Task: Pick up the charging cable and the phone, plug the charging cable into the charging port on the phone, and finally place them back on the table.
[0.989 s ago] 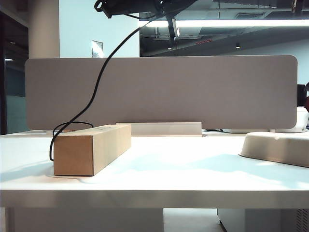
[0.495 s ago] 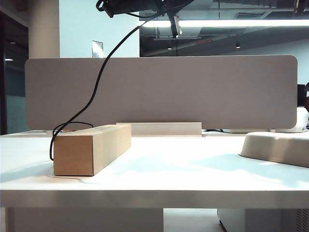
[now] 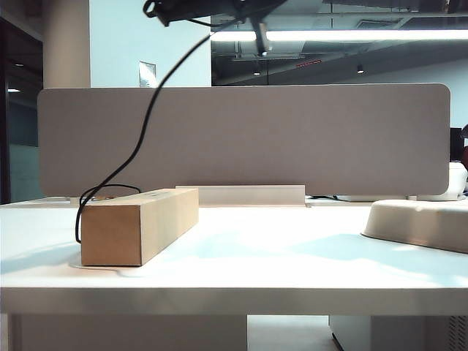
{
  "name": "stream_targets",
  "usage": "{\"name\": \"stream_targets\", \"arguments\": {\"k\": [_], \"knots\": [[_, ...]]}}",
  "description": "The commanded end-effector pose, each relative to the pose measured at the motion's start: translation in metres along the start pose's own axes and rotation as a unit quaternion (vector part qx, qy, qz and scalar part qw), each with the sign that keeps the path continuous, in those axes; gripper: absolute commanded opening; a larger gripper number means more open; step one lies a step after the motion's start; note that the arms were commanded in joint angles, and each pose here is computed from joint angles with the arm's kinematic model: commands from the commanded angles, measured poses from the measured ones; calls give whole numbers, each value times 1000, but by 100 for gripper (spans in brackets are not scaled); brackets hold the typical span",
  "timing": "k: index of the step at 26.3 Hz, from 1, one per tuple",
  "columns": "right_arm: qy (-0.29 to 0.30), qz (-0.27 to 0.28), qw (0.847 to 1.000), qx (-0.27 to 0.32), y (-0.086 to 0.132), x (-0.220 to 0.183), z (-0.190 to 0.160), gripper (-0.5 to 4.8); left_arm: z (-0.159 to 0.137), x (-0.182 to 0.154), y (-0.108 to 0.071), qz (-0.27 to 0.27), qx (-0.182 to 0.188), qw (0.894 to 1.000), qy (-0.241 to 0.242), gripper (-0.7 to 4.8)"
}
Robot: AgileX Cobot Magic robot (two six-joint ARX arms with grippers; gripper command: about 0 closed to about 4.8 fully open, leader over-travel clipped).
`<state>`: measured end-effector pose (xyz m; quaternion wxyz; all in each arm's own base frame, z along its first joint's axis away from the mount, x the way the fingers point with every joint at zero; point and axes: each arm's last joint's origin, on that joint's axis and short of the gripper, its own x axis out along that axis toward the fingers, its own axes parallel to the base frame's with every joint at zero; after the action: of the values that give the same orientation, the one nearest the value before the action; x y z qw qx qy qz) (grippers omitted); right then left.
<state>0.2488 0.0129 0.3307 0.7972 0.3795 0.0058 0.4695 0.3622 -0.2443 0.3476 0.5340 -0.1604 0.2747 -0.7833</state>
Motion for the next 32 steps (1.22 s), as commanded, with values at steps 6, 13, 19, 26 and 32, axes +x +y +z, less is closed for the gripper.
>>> {"name": "stream_targets", "arguments": {"k": [6,13,19,26,32], "knots": [[-1,14,999,-32,6,0,3,-7,0,-106,10,131,-25,988,-83,-6],[4,14,999,-42,5,1,2,-7,-34,-148,21,366,-24,930,-42,-6],[15,-9,999,-39,-2,1,-1,-7,-56,-125,27,506,34,844,173,-6],[23,-6,999,-37,-3,1,-1,-7,-65,-83,44,505,108,801,303,-6],[24,-6,999,-37,-3,1,-1,-7,-88,-60,74,496,80,785,361,-6]]}}
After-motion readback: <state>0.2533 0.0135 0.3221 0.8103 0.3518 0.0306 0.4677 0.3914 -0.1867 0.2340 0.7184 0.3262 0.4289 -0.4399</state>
